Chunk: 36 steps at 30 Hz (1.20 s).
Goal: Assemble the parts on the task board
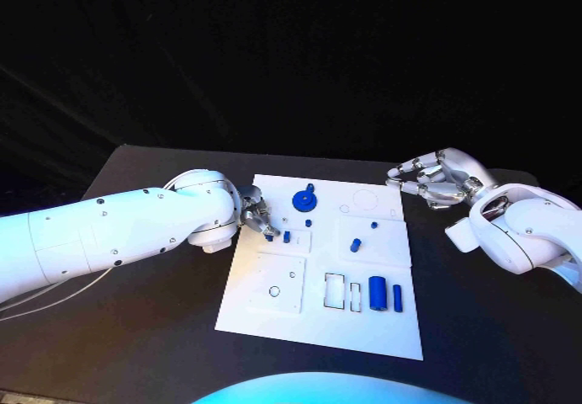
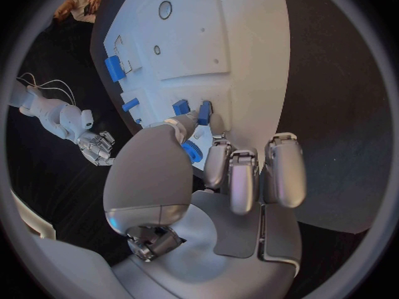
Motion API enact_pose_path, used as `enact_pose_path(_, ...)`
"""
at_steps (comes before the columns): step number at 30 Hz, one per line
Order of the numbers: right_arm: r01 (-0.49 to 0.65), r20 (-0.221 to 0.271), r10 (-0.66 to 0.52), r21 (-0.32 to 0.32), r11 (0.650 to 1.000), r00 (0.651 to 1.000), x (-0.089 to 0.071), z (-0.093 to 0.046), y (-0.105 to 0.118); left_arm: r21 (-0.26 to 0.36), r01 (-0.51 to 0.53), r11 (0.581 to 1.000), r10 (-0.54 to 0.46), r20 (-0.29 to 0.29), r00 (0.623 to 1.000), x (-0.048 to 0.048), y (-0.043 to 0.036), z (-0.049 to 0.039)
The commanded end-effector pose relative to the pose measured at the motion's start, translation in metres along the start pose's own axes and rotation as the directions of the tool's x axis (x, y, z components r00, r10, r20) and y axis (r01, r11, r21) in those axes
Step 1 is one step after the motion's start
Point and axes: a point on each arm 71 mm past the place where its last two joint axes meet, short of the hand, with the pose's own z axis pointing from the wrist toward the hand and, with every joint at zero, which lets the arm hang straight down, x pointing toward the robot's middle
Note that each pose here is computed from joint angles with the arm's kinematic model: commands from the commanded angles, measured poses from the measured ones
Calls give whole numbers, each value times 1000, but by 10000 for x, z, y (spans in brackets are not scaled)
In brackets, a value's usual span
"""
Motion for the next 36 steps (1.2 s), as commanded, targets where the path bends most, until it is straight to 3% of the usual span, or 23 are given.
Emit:
enact_pose_path(1,2,-7,-2,-12,1000,1000,9,-3,8,-14,-7,1000,7,-5,1000,21,8,3)
enact_pose_path(36,3,-6,-3,-11,1000,1000,5,-3,4,-18,10,1000,-10,-8,1000,16,35,-3)
